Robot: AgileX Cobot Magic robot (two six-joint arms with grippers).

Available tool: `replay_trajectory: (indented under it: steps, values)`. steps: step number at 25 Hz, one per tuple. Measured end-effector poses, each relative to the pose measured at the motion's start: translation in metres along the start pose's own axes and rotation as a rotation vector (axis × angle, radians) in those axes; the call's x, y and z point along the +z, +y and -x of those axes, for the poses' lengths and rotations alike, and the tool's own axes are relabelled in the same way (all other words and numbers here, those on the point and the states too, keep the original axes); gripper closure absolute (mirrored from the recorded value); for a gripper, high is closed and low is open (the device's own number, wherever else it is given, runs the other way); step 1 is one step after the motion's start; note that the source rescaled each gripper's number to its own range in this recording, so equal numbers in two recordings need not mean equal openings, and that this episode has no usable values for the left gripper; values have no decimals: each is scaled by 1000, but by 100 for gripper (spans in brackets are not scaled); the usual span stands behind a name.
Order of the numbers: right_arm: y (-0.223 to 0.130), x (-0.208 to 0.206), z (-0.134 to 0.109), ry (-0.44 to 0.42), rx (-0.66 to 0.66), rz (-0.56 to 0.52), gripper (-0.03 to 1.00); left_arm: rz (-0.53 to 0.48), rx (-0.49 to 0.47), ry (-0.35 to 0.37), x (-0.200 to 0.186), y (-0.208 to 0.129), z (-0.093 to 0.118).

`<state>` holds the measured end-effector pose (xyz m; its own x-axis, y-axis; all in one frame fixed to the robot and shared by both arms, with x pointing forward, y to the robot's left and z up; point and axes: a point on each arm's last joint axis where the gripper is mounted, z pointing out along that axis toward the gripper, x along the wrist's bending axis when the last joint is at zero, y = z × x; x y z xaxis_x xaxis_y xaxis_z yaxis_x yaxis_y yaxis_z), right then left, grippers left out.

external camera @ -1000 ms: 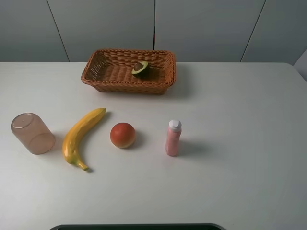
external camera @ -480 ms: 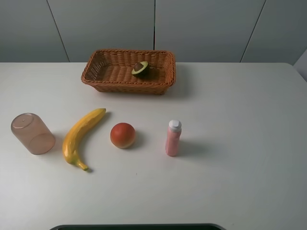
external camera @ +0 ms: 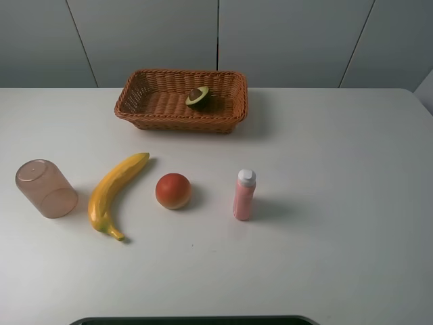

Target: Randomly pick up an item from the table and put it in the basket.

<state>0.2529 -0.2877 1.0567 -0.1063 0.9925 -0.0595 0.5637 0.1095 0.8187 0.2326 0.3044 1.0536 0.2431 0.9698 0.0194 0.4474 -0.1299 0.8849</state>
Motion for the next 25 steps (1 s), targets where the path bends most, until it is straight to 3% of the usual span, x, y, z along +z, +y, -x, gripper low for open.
replay_trajectory:
  steps: [16, 25]
  values:
    - [-15, -15, -2, -48, 13, 104, -3, 0, 0, 0, 0, 0, 0]
    - [-15, -16, -2, -43, 12, 109, -3, 0, 0, 0, 0, 0, 0]
